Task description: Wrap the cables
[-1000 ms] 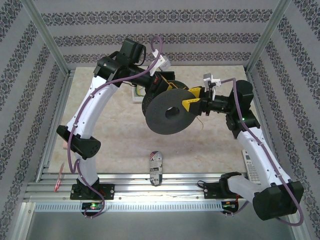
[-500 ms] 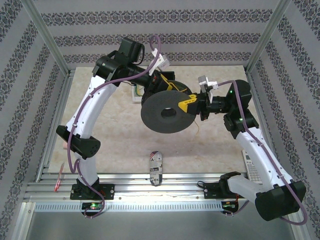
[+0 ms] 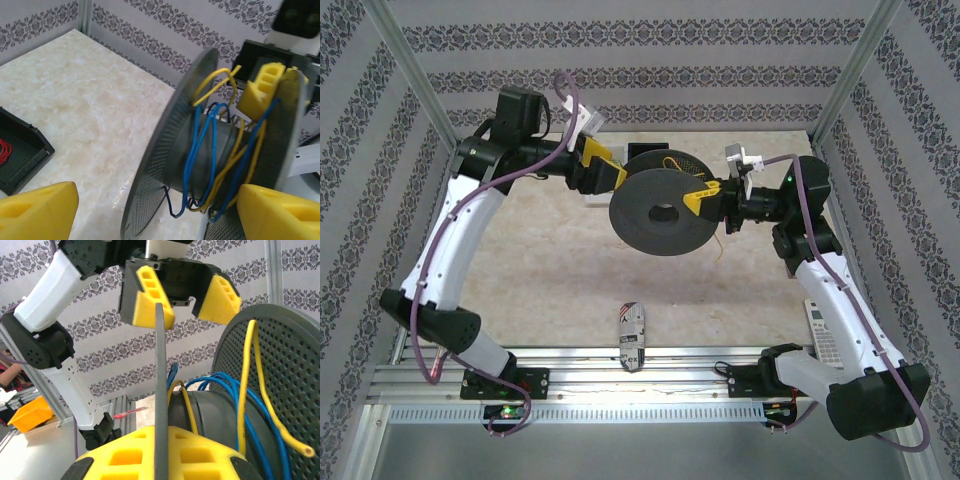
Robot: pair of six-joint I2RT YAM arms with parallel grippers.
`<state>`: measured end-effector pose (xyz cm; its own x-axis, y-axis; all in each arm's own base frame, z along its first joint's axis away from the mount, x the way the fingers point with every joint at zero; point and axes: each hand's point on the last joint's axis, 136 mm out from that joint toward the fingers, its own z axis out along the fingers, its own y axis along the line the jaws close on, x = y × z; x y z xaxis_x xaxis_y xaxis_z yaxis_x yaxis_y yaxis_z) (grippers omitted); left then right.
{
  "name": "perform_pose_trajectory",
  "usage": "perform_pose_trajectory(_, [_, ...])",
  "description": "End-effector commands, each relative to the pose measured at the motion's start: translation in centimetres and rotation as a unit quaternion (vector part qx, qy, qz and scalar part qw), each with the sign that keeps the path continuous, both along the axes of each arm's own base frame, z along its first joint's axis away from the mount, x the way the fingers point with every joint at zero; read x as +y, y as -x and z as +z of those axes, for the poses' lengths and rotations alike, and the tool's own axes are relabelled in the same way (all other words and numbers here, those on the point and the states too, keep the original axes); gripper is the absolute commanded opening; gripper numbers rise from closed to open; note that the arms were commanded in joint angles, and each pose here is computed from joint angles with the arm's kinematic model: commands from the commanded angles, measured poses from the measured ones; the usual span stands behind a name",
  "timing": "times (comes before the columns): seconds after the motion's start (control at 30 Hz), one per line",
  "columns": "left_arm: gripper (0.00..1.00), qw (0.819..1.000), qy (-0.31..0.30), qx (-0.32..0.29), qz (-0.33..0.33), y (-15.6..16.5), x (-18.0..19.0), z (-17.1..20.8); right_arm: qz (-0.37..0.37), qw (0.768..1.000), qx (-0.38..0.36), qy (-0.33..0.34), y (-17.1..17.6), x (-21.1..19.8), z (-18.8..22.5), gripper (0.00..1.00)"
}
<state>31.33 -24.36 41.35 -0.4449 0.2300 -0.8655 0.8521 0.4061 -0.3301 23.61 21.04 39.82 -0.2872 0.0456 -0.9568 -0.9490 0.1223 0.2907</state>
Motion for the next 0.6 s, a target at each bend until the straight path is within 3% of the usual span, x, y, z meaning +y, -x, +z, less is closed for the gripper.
perform_pose_trajectory(0.0, [0.82,0.999,0.045,-0.003,-0.019,0.2,-0.9,0.0,-0.010,0.998,-0.058,-0.016,0.1,-0.3,3.1,0.00])
perform_pose_trajectory(0.27, [0.74,0.999,0.040,-0.005,0.011,-1.0,-0.4,-3.1,0.007,0.998,-0.064,-0.022,1.0,-0.2,4.2,0.00])
perform_pose_trajectory(0.57, [0.74,0.997,0.069,-0.010,0.026,-2.0,1.7,-2.8,0.016,0.997,-0.070,-0.022,1.9,-0.2,4.7,0.00])
